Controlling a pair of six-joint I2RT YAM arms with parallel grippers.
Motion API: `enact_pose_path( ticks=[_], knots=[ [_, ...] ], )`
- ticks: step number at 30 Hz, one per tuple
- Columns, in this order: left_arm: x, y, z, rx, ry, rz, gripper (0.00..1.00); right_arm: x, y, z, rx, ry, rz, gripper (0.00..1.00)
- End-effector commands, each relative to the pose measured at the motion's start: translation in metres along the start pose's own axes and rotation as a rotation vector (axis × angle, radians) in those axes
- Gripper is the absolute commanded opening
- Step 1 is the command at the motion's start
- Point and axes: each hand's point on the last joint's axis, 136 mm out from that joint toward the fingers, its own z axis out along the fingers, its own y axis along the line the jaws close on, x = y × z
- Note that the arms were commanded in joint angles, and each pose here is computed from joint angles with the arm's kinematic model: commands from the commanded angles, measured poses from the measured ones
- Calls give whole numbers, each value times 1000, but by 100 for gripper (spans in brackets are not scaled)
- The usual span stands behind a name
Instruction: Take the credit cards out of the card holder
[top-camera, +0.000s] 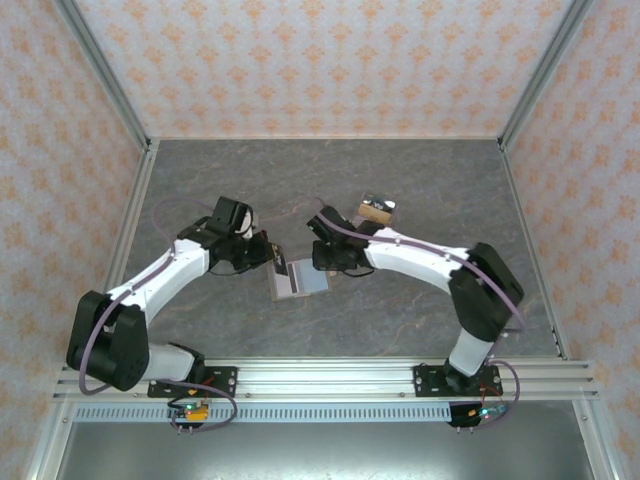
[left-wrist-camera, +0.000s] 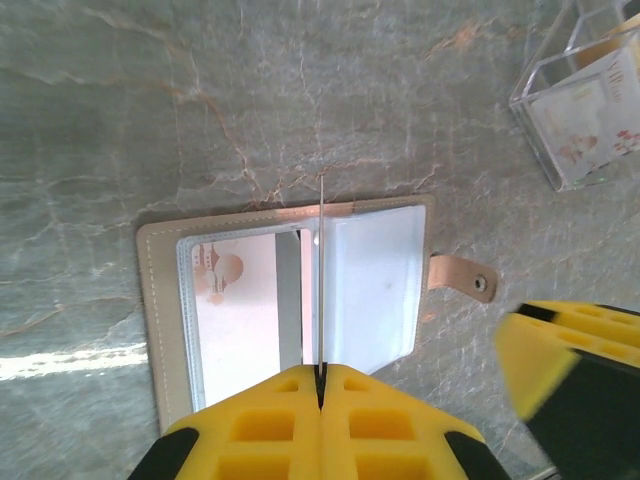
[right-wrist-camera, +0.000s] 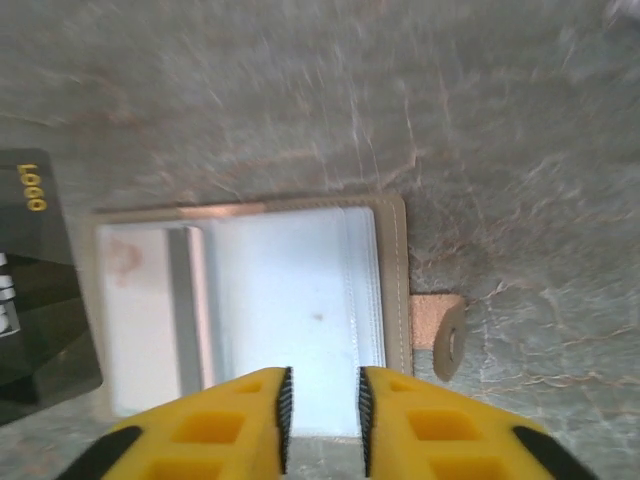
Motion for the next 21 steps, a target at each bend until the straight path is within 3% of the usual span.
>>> enact_pose_path(
  ticks=[1,5,8,14,21],
  knots=[
    [-7,0,-22,-36,-55,23,0,-15,1,-23,-73,-76,28,35],
    [-13,-32,-34,129,-106,-22,0,-26,9,-38,-200,-130,54,54],
    [-17,-54,-40,248,-127,-47,0,-33,13,-44,-266,-138,64,62],
    [-23,-91,-44,463,-114,-52,0,-49,27,-54,-510,-116,153,68],
    [-28,-119,-50,612,-81,-62,0,-66,36,-72,-729,-119,219,70]
  ],
)
